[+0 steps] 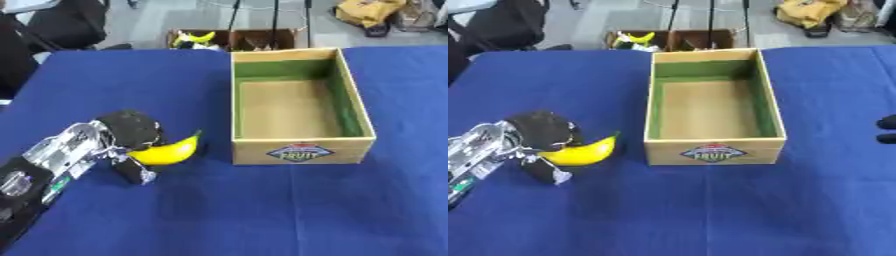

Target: Pick up objects on the table and place them in the box.

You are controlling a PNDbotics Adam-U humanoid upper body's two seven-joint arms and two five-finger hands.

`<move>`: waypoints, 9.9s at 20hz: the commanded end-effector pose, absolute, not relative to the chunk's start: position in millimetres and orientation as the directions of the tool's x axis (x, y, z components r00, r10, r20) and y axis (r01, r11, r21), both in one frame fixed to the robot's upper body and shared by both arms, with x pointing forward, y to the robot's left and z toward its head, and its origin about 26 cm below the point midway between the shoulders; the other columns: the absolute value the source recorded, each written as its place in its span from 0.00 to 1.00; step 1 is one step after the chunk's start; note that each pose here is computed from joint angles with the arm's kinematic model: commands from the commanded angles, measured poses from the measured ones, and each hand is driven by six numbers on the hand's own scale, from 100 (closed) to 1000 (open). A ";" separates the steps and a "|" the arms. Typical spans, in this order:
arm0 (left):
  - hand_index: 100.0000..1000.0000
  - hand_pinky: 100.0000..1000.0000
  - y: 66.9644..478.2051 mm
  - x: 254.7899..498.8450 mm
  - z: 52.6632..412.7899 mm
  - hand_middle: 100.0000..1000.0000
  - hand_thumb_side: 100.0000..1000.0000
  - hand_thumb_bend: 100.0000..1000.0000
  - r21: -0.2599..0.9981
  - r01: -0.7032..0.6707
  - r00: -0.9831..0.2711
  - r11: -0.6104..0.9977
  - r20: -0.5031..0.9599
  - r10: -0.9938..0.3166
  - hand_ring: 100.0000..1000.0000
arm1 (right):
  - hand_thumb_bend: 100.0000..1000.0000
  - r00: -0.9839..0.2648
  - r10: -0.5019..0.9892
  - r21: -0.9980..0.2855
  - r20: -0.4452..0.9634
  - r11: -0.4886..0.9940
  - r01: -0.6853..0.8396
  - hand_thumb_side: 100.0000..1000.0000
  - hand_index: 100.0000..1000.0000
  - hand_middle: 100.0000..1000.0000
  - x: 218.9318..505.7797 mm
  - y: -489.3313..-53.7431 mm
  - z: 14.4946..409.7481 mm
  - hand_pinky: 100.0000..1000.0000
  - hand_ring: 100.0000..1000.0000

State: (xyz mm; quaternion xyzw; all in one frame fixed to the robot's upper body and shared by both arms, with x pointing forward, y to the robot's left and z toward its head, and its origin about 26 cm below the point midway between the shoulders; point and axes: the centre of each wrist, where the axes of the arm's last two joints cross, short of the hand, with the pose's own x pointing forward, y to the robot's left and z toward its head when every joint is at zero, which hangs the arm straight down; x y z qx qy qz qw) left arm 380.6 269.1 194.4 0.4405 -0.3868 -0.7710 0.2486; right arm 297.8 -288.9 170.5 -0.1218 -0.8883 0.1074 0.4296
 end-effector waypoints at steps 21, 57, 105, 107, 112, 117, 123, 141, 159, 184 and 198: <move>0.60 0.19 280.6 370.8 222.4 0.45 0.50 0.00 0.811 -0.012 -0.432 -0.584 -0.531 -0.729 0.43 | 0.00 -0.610 0.331 -0.317 0.720 0.939 0.135 1.00 0.82 0.55 296.2 -292.4 174.9 0.60 0.67; 0.57 0.16 285.6 341.8 304.6 0.42 0.46 0.00 0.859 -0.199 -0.351 -0.472 -0.512 -0.784 0.41 | 0.00 -0.601 0.344 -0.329 0.721 0.934 0.140 1.00 0.82 0.55 295.4 -295.0 173.8 0.60 0.67; 0.56 0.13 200.8 438.0 363.9 0.40 0.44 0.00 0.846 -0.431 -0.356 -0.314 -0.479 -0.802 0.40 | 0.00 -0.672 0.313 -0.354 0.671 0.932 0.081 1.00 0.82 0.55 299.9 -280.2 196.8 0.61 0.67; 0.56 0.13 195.1 441.0 362.0 0.40 0.44 0.00 0.843 -0.435 -0.357 -0.316 -0.484 -0.799 0.40 | 0.00 -0.678 0.306 -0.353 0.668 0.933 0.073 1.00 0.82 0.55 300.4 -278.2 198.3 0.61 0.67; 0.56 0.13 183.6 447.9 357.0 0.40 0.43 0.00 0.838 -0.437 -0.356 -0.328 -0.496 -0.792 0.40 | 0.00 -0.688 0.294 -0.352 0.663 0.934 0.060 1.00 0.82 0.55 301.3 -274.9 200.8 0.61 0.68; 0.56 0.13 170.8 455.5 347.0 0.41 0.43 0.00 0.832 -0.430 -0.345 -0.349 -0.509 -0.789 0.40 | 0.00 -0.696 0.281 -0.348 0.660 0.936 0.048 1.00 0.82 0.55 302.0 -272.0 202.6 0.61 0.68; 0.56 0.14 162.7 465.5 326.6 0.41 0.43 0.00 0.829 -0.402 -0.335 -0.389 -0.529 -0.780 0.40 | 0.00 -0.699 0.275 -0.346 0.660 0.937 0.042 1.00 0.82 0.55 302.4 -270.8 203.0 0.61 0.68; 0.56 0.15 145.1 473.9 292.1 0.41 0.43 0.00 0.808 -0.385 -0.373 -0.446 -0.578 -0.726 0.41 | 0.00 -0.697 0.278 -0.350 0.661 0.936 0.042 1.00 0.83 0.55 302.6 -270.1 203.2 0.61 0.68; 0.94 0.66 146.2 471.2 295.5 0.86 0.73 0.26 0.775 -0.339 -0.283 -0.533 -0.624 -0.728 0.82 | 0.00 -0.688 0.283 -0.353 0.668 0.935 0.041 1.00 0.83 0.55 302.3 -270.9 200.4 0.61 0.68; 0.80 0.38 196.5 394.8 370.8 0.68 0.78 0.04 0.861 -0.505 -0.394 -0.063 -0.295 -0.870 0.66 | 0.00 -0.659 0.290 -0.332 0.694 0.941 0.064 1.00 0.82 0.55 301.3 -276.2 191.2 0.61 0.68; 0.65 0.11 242.0 324.6 339.0 0.44 0.87 0.00 0.566 -0.424 -0.749 0.707 0.219 -0.625 0.46 | 0.00 -0.654 0.268 -0.279 0.707 0.956 0.090 1.00 0.82 0.55 300.7 -278.2 187.5 0.61 0.68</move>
